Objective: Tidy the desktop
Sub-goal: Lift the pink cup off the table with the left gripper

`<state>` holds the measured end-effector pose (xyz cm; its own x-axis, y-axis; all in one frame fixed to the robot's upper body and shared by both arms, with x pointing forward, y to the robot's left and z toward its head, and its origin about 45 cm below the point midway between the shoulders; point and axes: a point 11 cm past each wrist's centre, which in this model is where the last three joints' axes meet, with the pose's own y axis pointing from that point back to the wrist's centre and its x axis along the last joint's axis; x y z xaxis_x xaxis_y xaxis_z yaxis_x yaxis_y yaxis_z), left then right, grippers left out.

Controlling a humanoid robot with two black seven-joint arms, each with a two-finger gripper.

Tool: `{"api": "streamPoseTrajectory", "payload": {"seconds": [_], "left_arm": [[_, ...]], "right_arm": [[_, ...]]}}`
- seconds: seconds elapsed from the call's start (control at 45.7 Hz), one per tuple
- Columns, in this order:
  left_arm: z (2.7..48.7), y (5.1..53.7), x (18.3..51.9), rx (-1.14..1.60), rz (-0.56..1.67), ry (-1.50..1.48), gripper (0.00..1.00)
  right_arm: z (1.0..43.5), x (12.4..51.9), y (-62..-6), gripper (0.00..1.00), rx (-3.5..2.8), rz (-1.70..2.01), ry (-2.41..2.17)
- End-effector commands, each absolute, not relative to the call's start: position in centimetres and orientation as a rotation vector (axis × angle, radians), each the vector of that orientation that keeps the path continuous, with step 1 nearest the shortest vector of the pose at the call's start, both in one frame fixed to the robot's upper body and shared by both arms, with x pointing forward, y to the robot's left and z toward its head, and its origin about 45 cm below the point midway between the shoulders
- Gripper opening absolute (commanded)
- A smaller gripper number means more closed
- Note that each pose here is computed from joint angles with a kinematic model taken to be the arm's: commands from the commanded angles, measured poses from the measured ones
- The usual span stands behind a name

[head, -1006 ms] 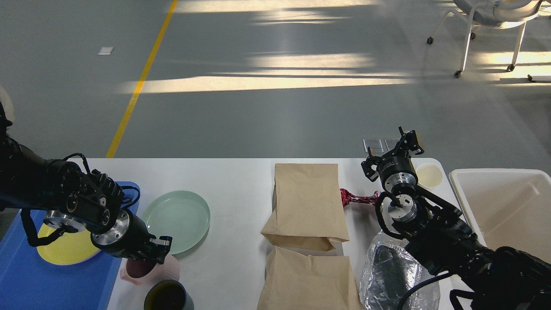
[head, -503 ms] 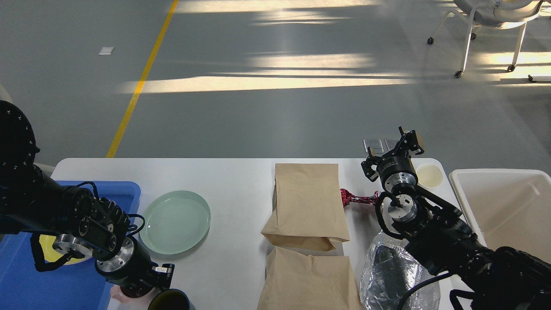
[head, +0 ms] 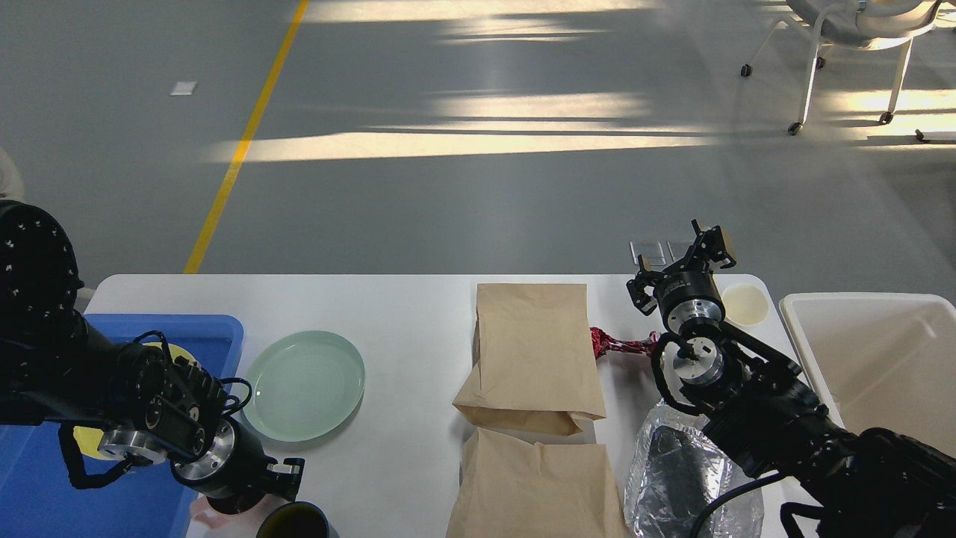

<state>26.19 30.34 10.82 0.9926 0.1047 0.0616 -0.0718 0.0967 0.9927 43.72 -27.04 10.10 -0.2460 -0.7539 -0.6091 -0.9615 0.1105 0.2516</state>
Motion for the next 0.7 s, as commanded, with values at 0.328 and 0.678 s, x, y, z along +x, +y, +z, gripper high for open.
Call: {"api": "streamPoseTrajectory", "payload": {"seconds": [0.328, 0.678], "left_arm": [[10.72, 30.71, 26.64, 1.491, 0.173, -0.027, 0.0], [11.08, 30.89, 27.07, 1.501, 0.205, -0.06, 0.0]], "right_arm": [[10.1, 43.72, -27.05, 1.0, -1.68, 0.881, 2.066], [10.1, 43.72, -27.04, 1.0, -1.681, 0.88, 2.066]]}}
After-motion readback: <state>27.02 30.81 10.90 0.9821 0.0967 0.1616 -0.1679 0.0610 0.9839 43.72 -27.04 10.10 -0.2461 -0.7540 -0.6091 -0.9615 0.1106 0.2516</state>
